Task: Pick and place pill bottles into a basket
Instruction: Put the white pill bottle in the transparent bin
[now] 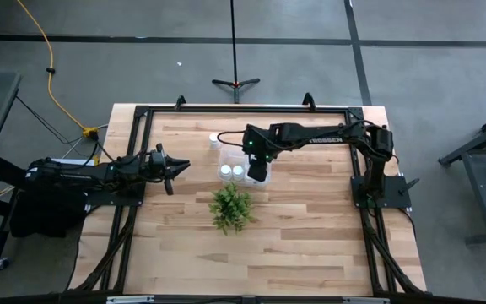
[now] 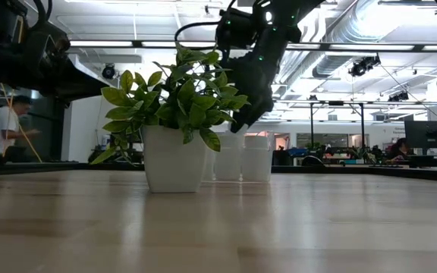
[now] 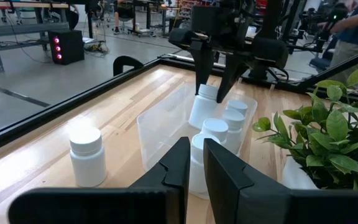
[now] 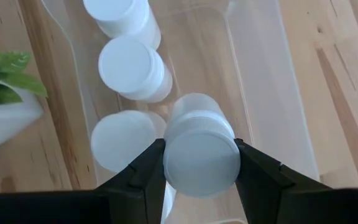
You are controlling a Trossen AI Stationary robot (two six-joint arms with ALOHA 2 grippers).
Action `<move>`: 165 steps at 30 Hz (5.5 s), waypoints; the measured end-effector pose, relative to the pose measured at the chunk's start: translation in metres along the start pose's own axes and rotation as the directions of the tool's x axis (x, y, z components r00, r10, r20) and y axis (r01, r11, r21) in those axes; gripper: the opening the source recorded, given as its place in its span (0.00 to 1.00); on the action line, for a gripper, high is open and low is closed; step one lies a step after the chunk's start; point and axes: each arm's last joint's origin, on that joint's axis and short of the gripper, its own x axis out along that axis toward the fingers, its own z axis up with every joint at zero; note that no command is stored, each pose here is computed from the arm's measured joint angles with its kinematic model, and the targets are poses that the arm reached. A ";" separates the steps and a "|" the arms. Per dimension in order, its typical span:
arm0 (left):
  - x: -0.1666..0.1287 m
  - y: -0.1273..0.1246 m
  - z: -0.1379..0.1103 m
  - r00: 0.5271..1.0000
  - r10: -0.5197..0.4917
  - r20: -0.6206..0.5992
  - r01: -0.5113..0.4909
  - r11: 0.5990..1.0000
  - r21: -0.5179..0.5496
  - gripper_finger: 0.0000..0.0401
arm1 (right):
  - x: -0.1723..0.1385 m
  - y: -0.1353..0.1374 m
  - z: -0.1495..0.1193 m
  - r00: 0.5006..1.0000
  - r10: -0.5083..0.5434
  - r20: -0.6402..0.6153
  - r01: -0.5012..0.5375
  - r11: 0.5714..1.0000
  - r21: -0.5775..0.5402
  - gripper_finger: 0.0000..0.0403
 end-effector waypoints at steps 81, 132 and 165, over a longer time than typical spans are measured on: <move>0.000 0.000 0.000 1.000 -0.003 -0.001 0.003 1.000 0.000 0.21 | -0.008 -0.007 0.001 1.000 0.030 0.008 -0.030 0.999 -0.016 0.46; 0.000 0.000 0.000 1.000 -0.006 -0.001 0.006 1.000 -0.017 0.21 | -0.123 -0.002 -0.204 0.212 0.160 0.964 -0.303 0.949 -0.091 0.01; 0.000 0.000 0.000 1.000 0.018 0.004 -0.017 0.997 -0.071 0.21 | -0.076 -0.020 -0.266 0.349 0.068 0.935 -0.205 0.979 0.006 0.00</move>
